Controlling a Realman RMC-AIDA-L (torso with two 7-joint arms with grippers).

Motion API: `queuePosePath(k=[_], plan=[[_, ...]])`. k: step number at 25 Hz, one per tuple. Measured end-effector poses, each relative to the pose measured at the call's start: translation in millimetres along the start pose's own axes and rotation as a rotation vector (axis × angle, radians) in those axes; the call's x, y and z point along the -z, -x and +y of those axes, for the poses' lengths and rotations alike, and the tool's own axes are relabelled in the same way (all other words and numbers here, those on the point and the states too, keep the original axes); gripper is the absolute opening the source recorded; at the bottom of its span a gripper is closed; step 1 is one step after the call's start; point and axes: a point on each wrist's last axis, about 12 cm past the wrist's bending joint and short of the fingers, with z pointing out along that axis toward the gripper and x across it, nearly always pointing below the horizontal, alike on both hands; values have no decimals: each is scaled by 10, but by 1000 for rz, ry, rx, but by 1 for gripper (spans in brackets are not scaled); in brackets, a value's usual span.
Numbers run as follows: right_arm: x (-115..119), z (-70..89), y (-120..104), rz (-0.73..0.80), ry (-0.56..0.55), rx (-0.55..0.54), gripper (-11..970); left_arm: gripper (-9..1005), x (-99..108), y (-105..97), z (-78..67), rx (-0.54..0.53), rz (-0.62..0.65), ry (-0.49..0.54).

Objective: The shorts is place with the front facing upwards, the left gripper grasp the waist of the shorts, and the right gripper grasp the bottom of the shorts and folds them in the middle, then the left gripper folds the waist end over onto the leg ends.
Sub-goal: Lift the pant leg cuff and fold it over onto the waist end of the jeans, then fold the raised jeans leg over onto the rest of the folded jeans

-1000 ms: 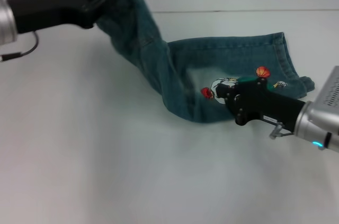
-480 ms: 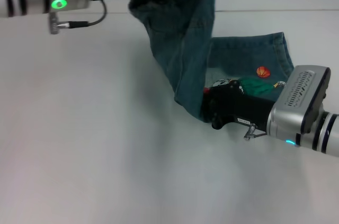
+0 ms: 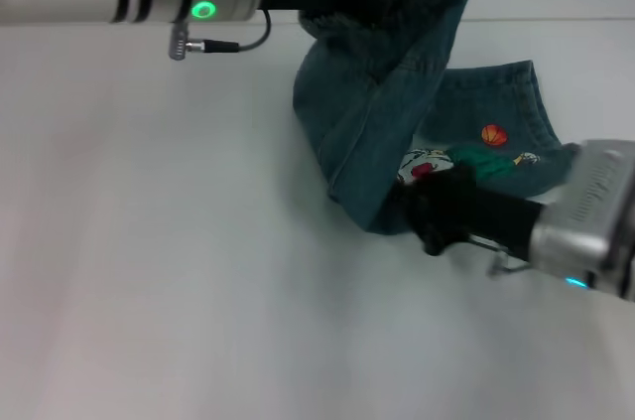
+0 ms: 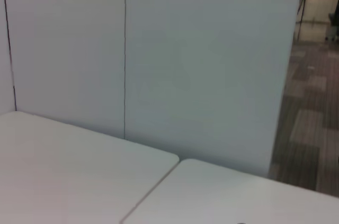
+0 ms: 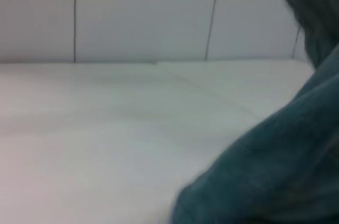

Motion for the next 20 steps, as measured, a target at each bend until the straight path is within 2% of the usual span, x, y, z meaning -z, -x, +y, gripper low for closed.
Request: queuePosePath(k=[5, 10, 12, 16, 20], plan=[[567, -21, -169, -44, -35, 12, 20, 98, -157, 42, -61, -35, 32, -17], [1109, 11, -233, -58, -41, -5, 21, 103, -330, 39, -154, -58, 70, -54], [1282, 24, -246, -66, -60, -13, 21, 105, -480, -20, -229, -74, 108, -67], [1448, 34, -230, -101, -75, -17, 21, 109, -696, -125, -350, -100, 156, -74], [1449, 27, -232, -102, -82, -21, 21, 114, -913, -204, -500, -154, 192, -75]])
